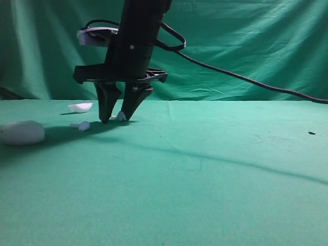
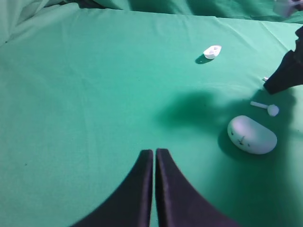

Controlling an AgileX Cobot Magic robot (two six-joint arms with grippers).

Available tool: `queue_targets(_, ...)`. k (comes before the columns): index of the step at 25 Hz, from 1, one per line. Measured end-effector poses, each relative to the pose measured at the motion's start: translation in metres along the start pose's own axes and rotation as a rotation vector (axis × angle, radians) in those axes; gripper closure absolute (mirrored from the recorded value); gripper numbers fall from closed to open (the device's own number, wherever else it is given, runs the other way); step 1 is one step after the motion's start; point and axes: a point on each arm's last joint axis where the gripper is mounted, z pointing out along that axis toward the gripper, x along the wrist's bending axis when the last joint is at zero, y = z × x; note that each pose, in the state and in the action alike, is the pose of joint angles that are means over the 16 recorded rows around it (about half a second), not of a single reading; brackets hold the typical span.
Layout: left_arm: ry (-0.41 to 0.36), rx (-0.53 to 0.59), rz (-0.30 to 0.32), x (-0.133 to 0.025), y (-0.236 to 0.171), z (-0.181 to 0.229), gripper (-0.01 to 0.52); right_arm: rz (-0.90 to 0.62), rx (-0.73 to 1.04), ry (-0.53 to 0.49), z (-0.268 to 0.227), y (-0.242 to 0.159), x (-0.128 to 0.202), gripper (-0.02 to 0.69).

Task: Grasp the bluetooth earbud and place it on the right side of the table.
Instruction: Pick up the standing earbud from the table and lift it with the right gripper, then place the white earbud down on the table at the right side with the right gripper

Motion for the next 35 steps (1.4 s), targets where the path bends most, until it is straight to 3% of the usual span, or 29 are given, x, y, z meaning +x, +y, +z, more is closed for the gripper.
queue_targets(11, 0.000, 0.000, 0.000, 0.000, 0.000, 0.000, 0.514, 0.023, 0.007, 0.000, -0.006, 0.001, -0.002, 0.580)
queue_targets(18, 0.000, 0.000, 0.000, 0.000, 0.000, 0.000, 0.514, 0.079, 0.003, -0.024, -0.050, 0.003, -0.025, 0.585)
queue_targets(25, 0.000, 0.000, 0.000, 0.000, 0.000, 0.000, 0.514, 0.205, -0.033, -0.082, -0.137, -0.005, -0.069, 0.585)
queue_targets(35, 0.000, 0.000, 0.000, 0.000, 0.000, 0.000, 0.514, 0.412, -0.049, -0.189, -0.244, -0.070, -0.110, 0.585)
